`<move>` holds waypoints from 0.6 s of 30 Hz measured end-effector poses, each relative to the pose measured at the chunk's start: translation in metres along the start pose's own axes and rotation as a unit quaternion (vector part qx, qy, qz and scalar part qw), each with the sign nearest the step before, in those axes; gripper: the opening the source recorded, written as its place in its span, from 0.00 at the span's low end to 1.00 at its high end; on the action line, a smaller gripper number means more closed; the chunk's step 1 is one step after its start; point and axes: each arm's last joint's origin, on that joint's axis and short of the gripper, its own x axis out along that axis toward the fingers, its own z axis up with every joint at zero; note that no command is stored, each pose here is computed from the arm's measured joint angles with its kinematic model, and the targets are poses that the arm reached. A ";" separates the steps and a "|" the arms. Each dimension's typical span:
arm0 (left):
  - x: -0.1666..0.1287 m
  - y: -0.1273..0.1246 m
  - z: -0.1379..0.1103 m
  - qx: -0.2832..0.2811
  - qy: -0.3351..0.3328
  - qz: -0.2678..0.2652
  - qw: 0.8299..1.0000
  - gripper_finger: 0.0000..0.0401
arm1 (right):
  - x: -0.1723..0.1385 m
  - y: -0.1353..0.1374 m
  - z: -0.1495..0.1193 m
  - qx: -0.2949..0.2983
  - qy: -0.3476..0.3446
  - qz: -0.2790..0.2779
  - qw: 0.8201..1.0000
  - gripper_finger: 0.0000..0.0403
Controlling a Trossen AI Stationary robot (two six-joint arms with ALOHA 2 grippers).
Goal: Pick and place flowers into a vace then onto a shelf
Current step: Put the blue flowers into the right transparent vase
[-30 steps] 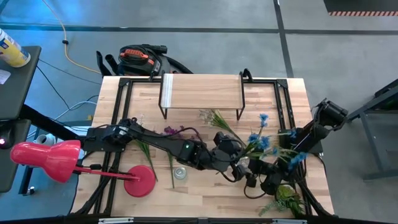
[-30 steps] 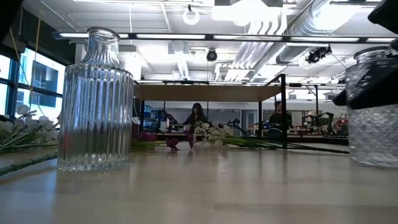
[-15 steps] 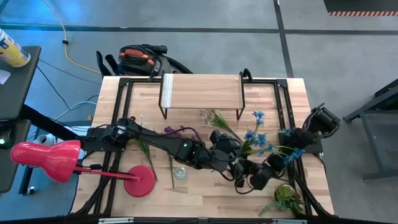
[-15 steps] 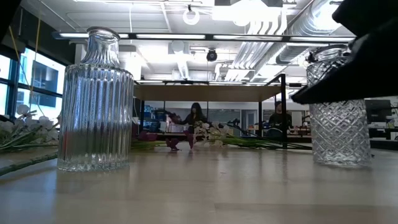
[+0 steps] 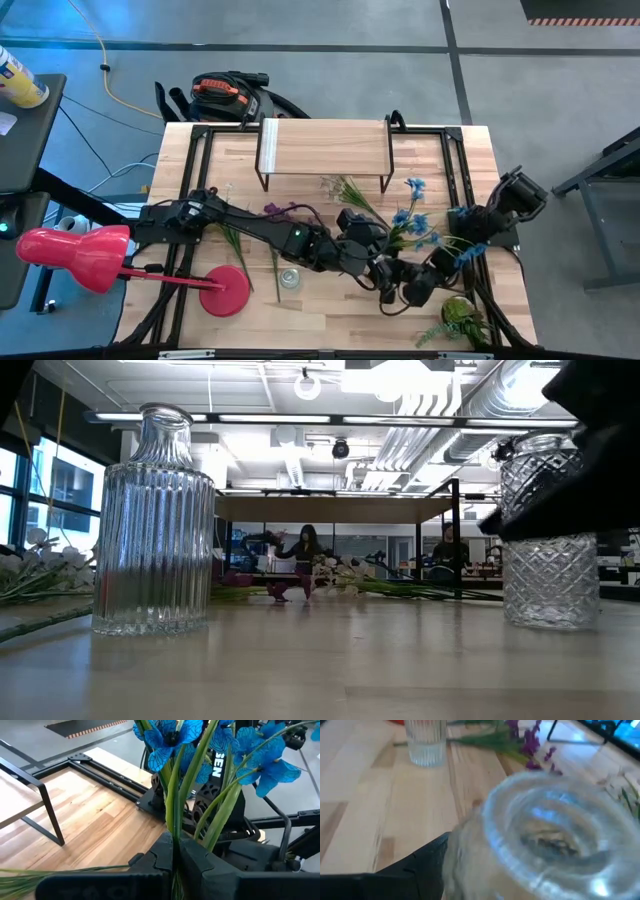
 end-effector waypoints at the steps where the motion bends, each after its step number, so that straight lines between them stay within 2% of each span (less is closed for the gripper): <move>1: 0.000 0.000 0.000 0.001 0.002 -0.003 1.000 0.13 | -0.002 0.000 -0.003 0.002 0.008 -0.002 1.000 0.71; 6: 0.000 0.001 -0.002 0.007 0.008 0.000 1.000 0.13 | -0.010 0.000 -0.012 0.021 0.024 -0.017 0.999 0.71; 13: 0.000 0.001 -0.002 0.009 0.011 0.002 1.000 0.14 | -0.030 -0.005 -0.007 0.067 0.002 -0.045 0.997 0.71; 18: 0.000 0.002 -0.003 0.013 0.015 0.005 1.000 0.14 | -0.039 -0.004 -0.008 0.087 -0.001 -0.036 0.996 0.71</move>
